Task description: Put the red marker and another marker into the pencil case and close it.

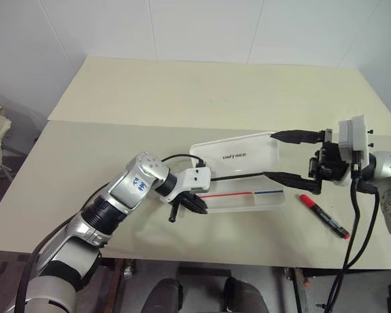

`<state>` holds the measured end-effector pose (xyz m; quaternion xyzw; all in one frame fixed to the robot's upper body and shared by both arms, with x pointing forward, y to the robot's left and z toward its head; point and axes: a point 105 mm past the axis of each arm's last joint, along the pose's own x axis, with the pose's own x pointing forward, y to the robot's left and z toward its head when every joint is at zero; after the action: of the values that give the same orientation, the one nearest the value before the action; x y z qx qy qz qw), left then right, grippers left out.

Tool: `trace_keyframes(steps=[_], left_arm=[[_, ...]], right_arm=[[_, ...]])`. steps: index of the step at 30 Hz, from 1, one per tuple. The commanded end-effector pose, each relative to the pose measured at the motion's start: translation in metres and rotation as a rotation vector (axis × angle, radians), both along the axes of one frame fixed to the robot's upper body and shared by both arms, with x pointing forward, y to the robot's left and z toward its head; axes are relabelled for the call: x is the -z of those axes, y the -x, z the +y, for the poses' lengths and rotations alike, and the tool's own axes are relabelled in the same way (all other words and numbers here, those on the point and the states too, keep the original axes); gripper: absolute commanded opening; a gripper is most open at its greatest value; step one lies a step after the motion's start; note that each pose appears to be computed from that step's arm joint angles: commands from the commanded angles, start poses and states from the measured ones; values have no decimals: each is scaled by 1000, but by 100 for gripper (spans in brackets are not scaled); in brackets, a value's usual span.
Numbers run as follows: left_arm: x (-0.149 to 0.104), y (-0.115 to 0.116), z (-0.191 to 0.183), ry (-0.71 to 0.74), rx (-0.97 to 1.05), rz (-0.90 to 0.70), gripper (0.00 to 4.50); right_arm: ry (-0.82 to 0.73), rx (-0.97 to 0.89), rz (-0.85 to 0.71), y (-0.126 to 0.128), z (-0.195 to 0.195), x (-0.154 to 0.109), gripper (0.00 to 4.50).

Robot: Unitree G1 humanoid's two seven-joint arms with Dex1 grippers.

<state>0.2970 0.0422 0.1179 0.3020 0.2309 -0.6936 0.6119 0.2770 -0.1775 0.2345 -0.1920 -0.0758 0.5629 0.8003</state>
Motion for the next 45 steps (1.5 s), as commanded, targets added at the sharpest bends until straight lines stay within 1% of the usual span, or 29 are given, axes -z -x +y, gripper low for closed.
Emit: trace_keyframes(steps=[1, 6, 10, 15, 19, 22, 26, 29, 34, 41, 42, 45], left_arm=[[1, -10, 3, -36, -25, -21, 12], [4, -20, 8, -69, -31, -20, 12], [3, -29, 3, -68, -59, -22, 12], [5, -31, 0, -63, -73, -20, 12], [7, -27, -4, -66, -57, -8, 12], [5, -27, -5, -62, -57, -9, 87], [0, -27, -11, -34, -58, -19, 224], [-3, -23, -14, -12, -48, -12, 314], [-6, -18, -14, 4, -43, -2, 314], [-12, -3, -15, 94, -51, 61, 314], [-14, 0, -15, 114, -50, 70, 314], [-23, 6, -19, 238, -46, 73, 314]], right_arm=[[18, 27, -14, 4, -19, -8, 450], [44, 64, 16, 5, -32, -1, 450], [34, 64, 16, 7, -29, 1, 450], [23, 69, 15, 9, -27, 1, 450], [14, 74, 16, 12, -25, 2, 450], [9, 75, 17, 12, -23, 3, 450], [2, 76, 17, 12, -22, 4, 450], [-5, 76, 17, 12, -20, 5, 450], [-15, 71, 16, 10, -18, 6, 450], [-23, 62, 18, 6, -16, 7, 450], [-23, 62, 18, 5, -16, 7, 450], [-36, 84, 26, 2, -21, 7, 450]])
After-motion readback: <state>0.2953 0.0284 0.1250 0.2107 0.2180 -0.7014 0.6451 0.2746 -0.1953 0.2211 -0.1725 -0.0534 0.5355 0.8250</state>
